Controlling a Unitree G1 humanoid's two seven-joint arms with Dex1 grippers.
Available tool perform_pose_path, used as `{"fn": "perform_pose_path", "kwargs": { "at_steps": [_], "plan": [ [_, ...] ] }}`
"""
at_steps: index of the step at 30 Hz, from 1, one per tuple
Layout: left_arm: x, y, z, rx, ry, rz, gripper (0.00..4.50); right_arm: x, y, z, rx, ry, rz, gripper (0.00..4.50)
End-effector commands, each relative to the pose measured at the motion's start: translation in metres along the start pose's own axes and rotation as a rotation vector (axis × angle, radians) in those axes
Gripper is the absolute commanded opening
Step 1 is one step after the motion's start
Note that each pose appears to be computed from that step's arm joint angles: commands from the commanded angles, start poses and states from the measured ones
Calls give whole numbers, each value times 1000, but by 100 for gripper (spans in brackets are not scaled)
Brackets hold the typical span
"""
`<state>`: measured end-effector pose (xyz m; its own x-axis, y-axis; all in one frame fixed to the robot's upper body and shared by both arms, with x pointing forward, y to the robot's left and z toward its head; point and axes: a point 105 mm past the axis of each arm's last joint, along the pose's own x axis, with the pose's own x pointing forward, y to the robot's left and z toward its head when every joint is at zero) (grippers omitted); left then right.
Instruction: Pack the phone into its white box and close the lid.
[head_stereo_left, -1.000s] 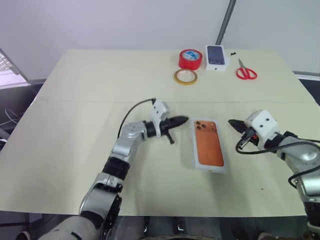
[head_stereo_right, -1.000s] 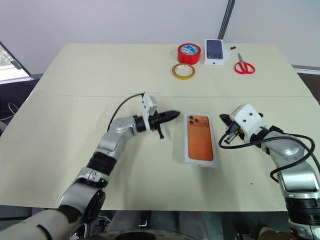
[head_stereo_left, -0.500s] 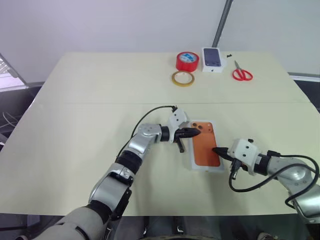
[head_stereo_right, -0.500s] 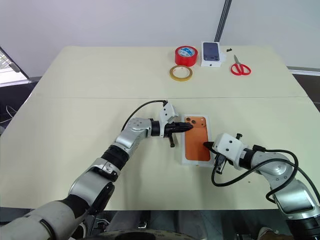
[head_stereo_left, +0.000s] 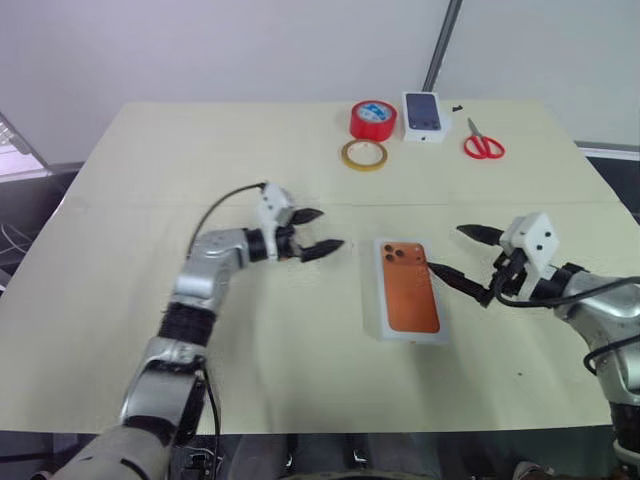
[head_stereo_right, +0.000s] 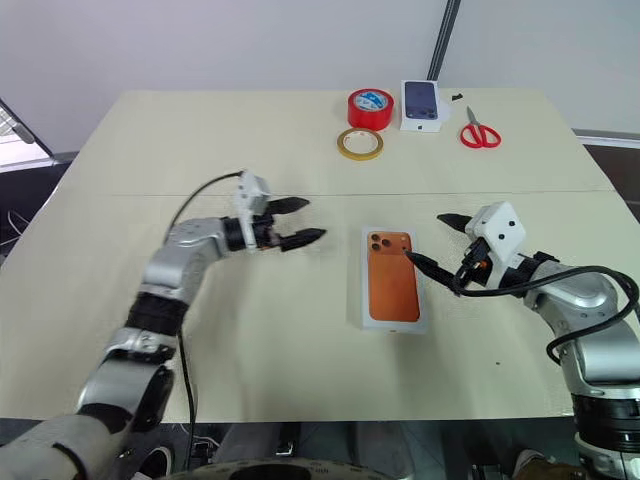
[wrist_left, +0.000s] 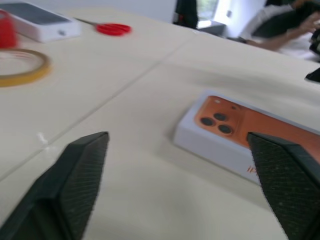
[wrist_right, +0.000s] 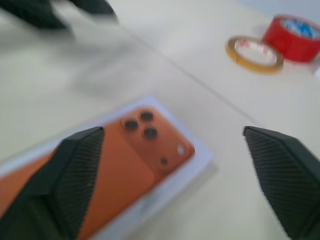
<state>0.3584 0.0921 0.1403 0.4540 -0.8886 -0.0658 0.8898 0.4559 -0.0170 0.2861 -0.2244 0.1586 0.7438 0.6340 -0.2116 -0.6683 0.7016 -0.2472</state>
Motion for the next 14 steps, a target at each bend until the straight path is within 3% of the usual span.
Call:
{"fn": "perform_pose_path", "kwargs": {
  "at_steps": [1, 7, 14],
  "plan": [
    [-33, -4, 0, 11, 0, 8, 450, -15, -1, 6, -6, -9, 17, 445],
    [-93, -9, -22, 15, 77, 126, 450, -38, 0, -14, -23, 78, 7, 445],
    [-122, -13, -31, 14, 129, 230, 450, -53, -16, -26, -31, 130, -13, 445]
  ]
}}
